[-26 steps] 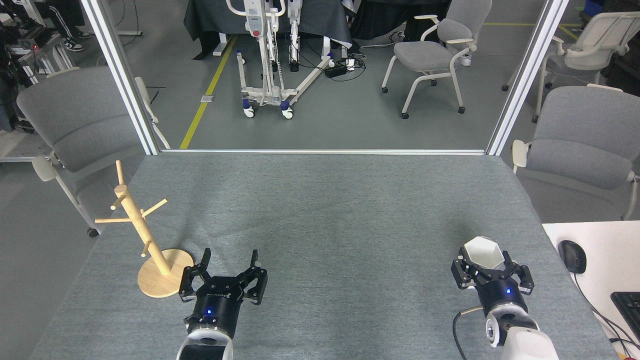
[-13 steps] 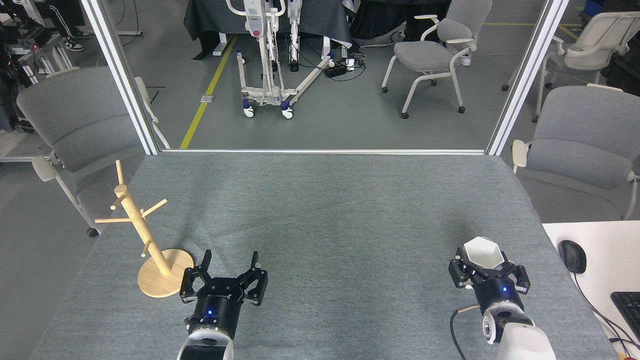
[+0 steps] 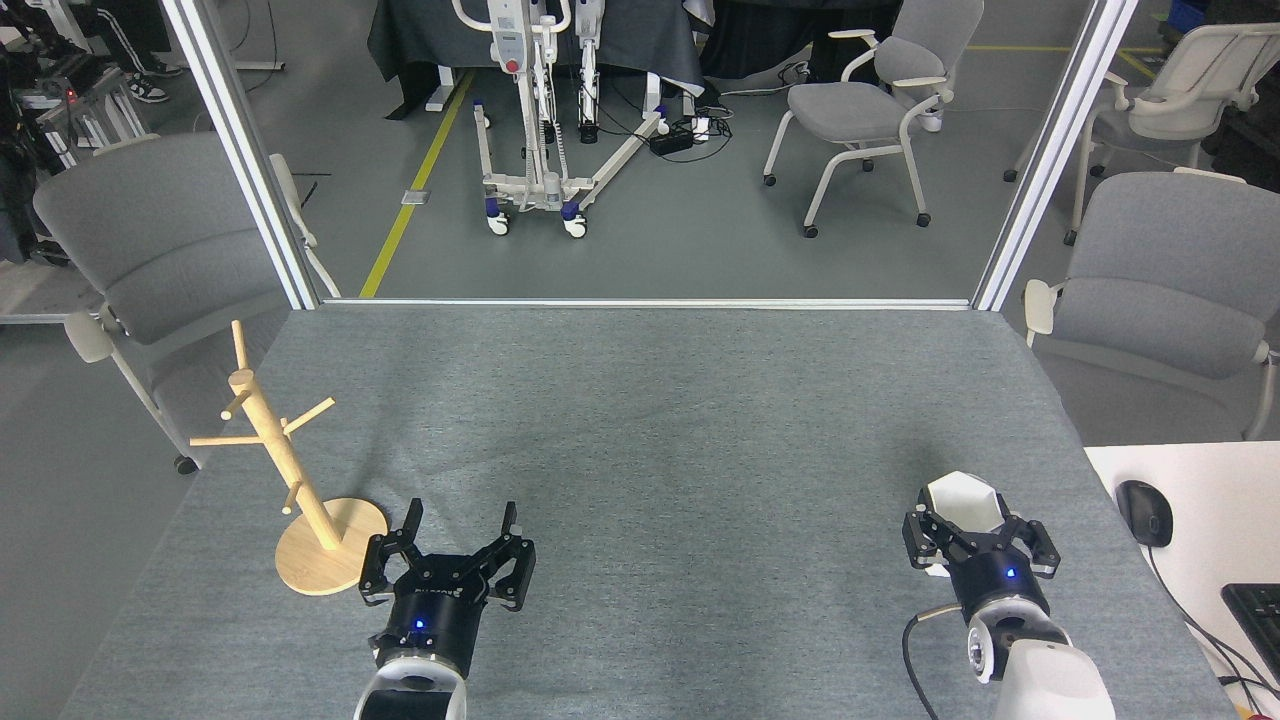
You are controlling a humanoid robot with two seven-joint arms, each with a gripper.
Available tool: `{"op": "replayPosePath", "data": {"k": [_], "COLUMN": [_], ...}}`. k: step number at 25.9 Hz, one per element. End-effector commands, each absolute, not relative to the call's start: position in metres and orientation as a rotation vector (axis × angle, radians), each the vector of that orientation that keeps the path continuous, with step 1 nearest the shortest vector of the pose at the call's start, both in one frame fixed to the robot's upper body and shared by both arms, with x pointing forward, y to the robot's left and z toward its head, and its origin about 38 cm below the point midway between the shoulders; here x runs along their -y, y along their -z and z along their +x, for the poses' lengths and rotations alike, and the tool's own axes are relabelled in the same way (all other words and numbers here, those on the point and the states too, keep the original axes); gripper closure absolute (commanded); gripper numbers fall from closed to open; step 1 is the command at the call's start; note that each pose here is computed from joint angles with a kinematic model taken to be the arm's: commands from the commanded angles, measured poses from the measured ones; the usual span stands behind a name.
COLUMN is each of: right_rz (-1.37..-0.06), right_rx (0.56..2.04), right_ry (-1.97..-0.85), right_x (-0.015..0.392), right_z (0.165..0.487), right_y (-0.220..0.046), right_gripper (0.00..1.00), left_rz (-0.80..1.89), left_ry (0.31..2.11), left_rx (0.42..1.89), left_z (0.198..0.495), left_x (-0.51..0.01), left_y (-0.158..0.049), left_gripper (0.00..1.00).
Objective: Hang cup on storage rack
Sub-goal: 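Close the right gripper on the white cup's rim, then lift the white cup and carry it toward the left gripper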
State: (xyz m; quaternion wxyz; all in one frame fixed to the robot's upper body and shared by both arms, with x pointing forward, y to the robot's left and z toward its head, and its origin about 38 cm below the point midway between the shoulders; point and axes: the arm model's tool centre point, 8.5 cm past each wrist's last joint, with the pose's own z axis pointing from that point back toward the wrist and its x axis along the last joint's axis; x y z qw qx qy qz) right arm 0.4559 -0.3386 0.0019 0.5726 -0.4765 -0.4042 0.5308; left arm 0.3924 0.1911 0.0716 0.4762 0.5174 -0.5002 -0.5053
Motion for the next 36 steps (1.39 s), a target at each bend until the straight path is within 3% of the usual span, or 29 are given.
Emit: {"op": "replayPosePath", "data": {"k": [1, 7, 9, 16, 18, 22, 28, 31, 36], "right_rz": [-1.103, -1.131, -1.187, -1.114, -1.128, -1.193, -1.191, -1.203, -1.202], "right_rx": [0.95, 0.969, 1.0, 1.065, 1.123, 1.204, 1.18, 1.18, 1.157], "right_ry": [-1.254, -1.244, -1.21, -1.152, -1.152, -1.135, -1.062, -1.02, -1.006], "right_x": [0.337, 0.339, 0.351, 0.361, 0.351, 0.32, 0.258, 0.222, 0.155], "right_z": [0.455, 0.459, 0.466, 0.473, 0.47, 0.469, 0.471, 0.471, 0.46], "right_y": [0.0, -0.012, -0.038, -0.131, -0.154, -0.19, -0.231, -0.242, -0.235], "right_gripper": [0.57, 0.53, 0.54, 0.55, 0.59, 0.72, 0.68, 0.68, 0.68], "left_rz": [1.269, 1.264, 1.262, 1.265, 1.265, 1.273, 1.276, 1.3, 1.355], "left_ry": [1.233, 1.233, 1.232, 1.219, 1.22, 1.23, 1.257, 1.281, 1.511], "left_rx": [1.225, 1.223, 1.223, 1.226, 1.229, 1.247, 1.327, 1.399, 1.439], "left_z": [0.394, 0.394, 0.394, 0.394, 0.394, 0.394, 0.39, 0.383, 0.369], "left_x": [-0.191, -0.191, -0.19, -0.189, -0.189, -0.19, -0.184, -0.178, -0.139], "left_y": [-0.073, -0.072, -0.072, -0.075, -0.075, -0.078, -0.088, -0.092, -0.087], "left_gripper": [0.0, 0.0, 0.0, 0.0, 0.0, 0.0, 0.0, 0.01, 0.01]}}
